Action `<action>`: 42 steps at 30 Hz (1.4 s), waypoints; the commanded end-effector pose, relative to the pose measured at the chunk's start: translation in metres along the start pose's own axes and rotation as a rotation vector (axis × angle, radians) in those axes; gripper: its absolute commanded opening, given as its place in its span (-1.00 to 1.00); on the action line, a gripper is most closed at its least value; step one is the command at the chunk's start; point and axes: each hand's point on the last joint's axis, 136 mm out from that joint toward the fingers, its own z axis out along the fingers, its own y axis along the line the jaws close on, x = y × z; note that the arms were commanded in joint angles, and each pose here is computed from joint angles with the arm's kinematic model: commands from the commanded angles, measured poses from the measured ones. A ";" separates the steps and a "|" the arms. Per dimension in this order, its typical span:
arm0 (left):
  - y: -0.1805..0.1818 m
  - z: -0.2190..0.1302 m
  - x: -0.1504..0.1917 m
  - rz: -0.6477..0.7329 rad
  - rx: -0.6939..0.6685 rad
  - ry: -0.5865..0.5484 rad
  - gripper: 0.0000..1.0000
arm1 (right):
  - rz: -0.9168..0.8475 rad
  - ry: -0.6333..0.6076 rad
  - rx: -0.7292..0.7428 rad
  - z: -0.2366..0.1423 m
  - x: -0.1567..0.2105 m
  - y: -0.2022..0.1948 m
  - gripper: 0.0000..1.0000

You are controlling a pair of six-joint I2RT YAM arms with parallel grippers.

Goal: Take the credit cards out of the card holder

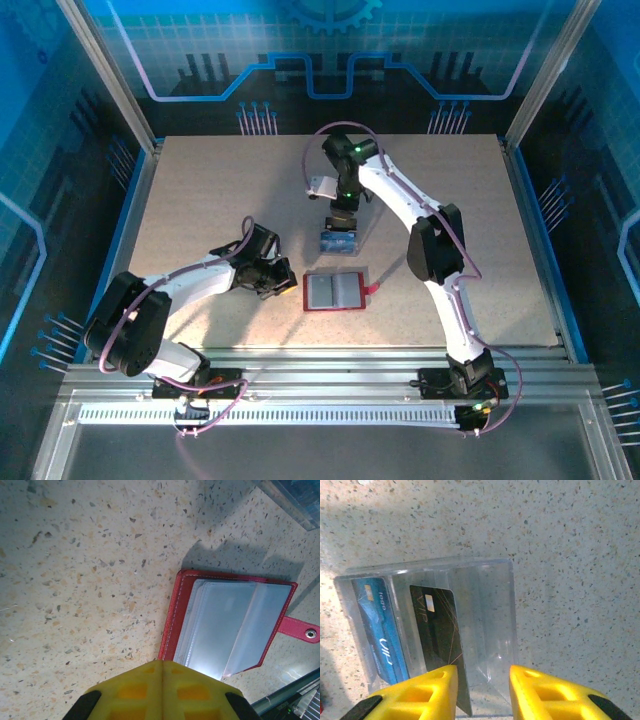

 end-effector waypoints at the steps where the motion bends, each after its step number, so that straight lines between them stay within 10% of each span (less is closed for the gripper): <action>1: -0.001 -0.001 0.000 -0.002 0.012 0.014 -0.86 | 0.014 -0.009 0.035 -0.004 0.000 -0.006 -0.32; 19: -0.003 -0.003 0.000 0.000 0.019 0.011 -0.86 | 0.030 0.004 -0.014 0.013 0.006 0.007 -0.27; 42: -0.017 0.006 -0.004 -0.006 0.089 0.020 -0.87 | 0.386 -0.381 -0.070 -0.073 -0.025 0.064 -0.29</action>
